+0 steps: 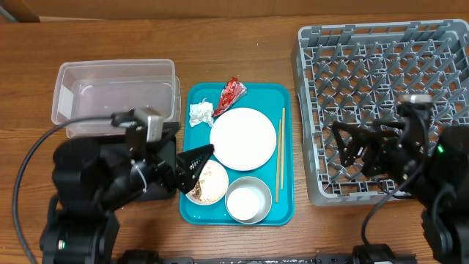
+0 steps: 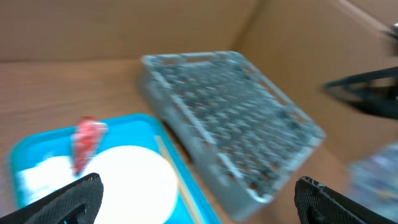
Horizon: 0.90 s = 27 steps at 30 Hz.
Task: Sort waste into correct bins and load items into the dishwasher
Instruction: 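Reach the left gripper down and grasp the small white cup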
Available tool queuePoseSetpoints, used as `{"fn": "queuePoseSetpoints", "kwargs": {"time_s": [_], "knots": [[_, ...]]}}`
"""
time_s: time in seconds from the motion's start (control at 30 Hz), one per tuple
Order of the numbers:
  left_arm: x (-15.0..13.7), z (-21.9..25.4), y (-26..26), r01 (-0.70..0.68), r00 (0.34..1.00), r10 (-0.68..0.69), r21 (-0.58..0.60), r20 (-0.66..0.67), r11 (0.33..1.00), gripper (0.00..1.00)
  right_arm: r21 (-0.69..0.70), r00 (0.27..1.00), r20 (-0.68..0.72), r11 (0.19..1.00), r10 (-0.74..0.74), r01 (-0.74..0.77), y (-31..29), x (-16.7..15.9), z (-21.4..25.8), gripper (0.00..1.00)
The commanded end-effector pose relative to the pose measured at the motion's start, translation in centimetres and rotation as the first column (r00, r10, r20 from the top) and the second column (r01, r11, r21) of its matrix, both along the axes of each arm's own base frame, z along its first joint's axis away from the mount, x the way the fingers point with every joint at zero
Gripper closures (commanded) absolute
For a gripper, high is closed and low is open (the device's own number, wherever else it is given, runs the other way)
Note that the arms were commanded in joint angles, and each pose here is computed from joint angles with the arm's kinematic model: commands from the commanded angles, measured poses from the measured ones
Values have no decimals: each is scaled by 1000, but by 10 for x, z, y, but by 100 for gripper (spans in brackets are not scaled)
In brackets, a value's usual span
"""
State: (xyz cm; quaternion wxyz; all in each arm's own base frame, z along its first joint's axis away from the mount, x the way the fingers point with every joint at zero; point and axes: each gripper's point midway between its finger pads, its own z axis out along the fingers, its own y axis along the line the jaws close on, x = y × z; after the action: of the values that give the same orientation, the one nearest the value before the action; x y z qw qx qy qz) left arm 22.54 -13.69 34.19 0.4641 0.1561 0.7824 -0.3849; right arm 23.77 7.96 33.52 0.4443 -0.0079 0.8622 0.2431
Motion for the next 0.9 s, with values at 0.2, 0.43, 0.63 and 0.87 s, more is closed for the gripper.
{"fn": "queuePoseSetpoints", "kwargs": {"time_s": [0.2,0.43,0.63,0.87], "knots": [[-11,-35,-26,158,940,-176,-85,-292,984,0,58,996,-26,995,83,-81,16,1,3,0],[-29,-132,-20,77,824,127,332,-553,940,10,59,996,-39,995,82,-80,16,10,0,0],[-37,-171,-45,114,832,231,564,-504,818,10,82,991,-116,995,68,-59,17,21,-15,0],[-35,-225,-60,182,810,315,723,-495,667,23,91,981,-181,995,62,-45,17,22,-27,0]]}}
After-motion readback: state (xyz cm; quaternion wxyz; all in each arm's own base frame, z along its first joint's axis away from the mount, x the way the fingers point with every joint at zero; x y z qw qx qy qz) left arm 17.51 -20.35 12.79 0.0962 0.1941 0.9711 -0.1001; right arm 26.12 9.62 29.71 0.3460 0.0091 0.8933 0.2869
